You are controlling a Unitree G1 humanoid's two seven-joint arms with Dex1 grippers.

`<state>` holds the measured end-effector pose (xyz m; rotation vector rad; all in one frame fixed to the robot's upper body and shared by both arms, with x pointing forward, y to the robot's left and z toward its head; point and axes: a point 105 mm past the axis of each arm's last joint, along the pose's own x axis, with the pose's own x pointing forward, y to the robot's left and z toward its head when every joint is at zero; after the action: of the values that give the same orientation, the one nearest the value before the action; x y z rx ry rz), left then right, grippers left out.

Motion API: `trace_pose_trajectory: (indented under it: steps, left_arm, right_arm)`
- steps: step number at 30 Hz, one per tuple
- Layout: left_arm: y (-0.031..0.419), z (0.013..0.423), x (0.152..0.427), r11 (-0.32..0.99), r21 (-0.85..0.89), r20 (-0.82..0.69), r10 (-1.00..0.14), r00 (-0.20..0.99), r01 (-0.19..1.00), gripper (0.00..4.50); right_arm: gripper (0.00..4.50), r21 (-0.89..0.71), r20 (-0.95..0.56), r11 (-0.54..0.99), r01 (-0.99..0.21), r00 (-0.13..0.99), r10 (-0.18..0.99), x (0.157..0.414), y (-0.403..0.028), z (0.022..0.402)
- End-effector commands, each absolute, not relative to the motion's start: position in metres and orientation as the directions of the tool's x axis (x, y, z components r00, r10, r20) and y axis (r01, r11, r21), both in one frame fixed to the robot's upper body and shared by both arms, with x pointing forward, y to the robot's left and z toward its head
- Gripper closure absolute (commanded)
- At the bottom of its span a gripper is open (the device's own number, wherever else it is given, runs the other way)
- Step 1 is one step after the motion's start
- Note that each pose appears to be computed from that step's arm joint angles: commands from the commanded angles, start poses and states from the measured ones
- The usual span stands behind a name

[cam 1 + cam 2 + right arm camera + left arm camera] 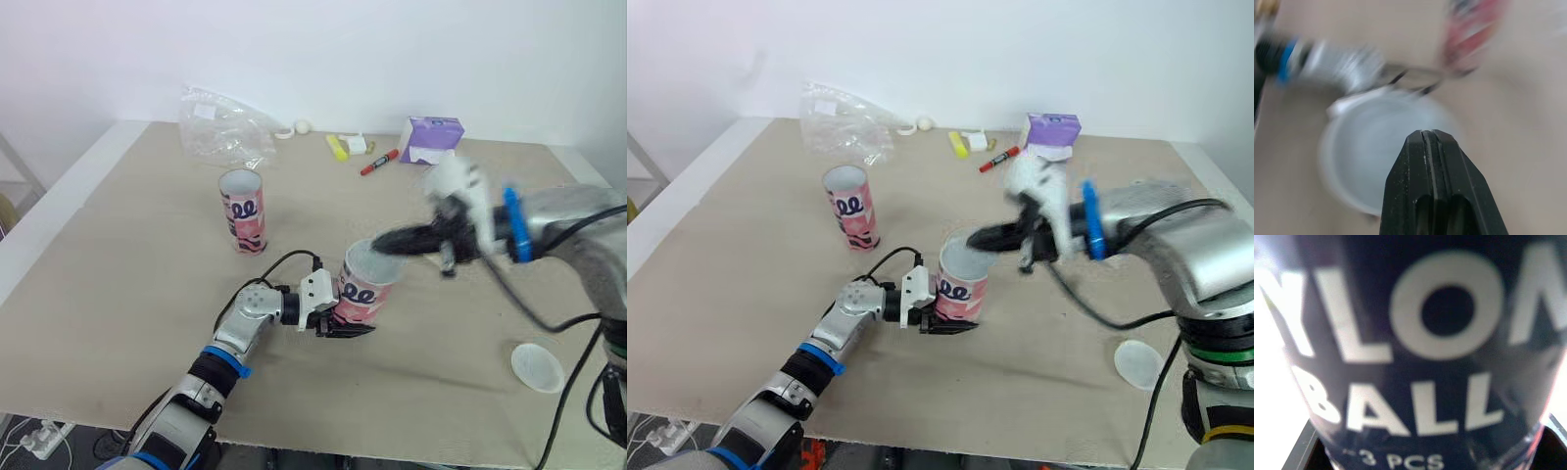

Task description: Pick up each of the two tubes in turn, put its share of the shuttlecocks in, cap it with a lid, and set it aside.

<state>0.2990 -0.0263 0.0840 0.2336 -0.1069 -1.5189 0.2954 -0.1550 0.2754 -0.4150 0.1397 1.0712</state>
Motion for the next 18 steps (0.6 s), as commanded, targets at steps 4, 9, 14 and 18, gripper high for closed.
trace_pose_trajectory:
  steps: [4, 9, 14, 18]
  left_arm:
    - [-0.021, 0.072, 0.298, 0.043, 0.182, -0.112, -0.992, 0.064, 0.982, 1.64]
    - [-0.024, 0.08, 0.292, -0.009, 0.198, -0.097, -0.995, 0.011, 0.98, 0.8]
    - [-0.022, 0.091, 0.291, -0.039, 0.234, -0.089, -0.996, -0.018, 0.972, 0.0]
    - [-0.02, 0.106, 0.294, -0.041, 0.277, -0.073, -0.997, -0.021, 0.96, 0.0]
  right_arm:
    - [4.45, -0.283, -0.123, 0.528, -0.801, 0.576, 0.808, 0.278, -0.191, 0.288]
    - [3.85, -0.188, -0.236, 0.521, -0.832, 0.554, 0.799, 0.255, -0.198, 0.221]
    - [1.8, -0.16, -0.283, 0.489, -0.858, 0.514, 0.81, 0.239, -0.188, 0.18]
    - [0.07, -0.136, -0.289, 0.465, -0.875, 0.484, 0.826, 0.234, -0.178, 0.159]
